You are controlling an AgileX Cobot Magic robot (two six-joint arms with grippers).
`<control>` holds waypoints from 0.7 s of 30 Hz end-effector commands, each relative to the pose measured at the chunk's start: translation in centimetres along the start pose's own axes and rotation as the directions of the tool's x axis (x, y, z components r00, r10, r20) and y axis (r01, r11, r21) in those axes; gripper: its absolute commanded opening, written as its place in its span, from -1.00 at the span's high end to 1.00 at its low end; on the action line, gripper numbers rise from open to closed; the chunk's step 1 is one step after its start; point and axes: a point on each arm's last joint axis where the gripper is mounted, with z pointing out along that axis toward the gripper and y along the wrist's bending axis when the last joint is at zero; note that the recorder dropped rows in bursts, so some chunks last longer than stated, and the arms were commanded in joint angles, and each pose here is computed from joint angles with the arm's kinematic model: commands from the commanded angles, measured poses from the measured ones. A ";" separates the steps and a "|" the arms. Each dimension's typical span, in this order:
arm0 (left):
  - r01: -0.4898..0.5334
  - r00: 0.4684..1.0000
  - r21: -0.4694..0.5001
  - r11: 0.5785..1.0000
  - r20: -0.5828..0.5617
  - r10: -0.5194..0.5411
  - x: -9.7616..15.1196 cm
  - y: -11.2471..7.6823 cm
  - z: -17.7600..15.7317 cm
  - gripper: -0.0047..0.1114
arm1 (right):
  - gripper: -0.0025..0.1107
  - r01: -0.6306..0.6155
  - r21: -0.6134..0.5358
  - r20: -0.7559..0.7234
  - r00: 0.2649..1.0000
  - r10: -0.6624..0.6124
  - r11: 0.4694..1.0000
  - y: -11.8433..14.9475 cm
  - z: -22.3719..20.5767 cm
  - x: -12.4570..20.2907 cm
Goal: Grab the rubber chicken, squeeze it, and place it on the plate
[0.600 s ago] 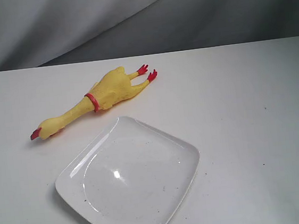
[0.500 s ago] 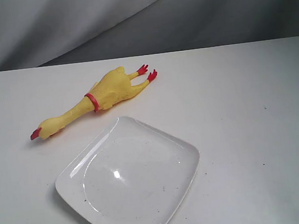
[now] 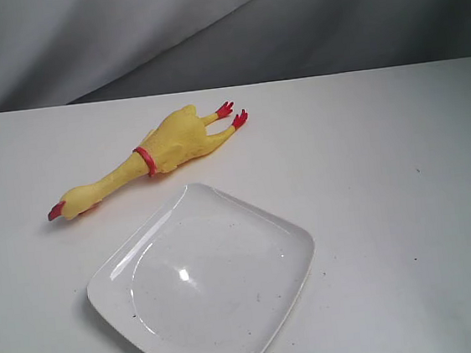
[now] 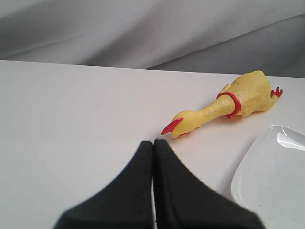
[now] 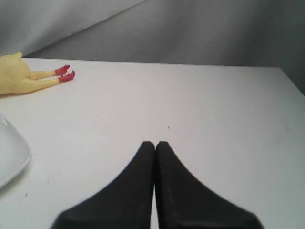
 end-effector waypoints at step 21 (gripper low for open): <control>0.008 1.000 -0.002 1.000 0.012 -0.008 0.0 0.0 0.0 0.91 | 0.96 -0.200 -0.296 0.828 0.434 0.355 0.934 -0.3 -5.6 -9.7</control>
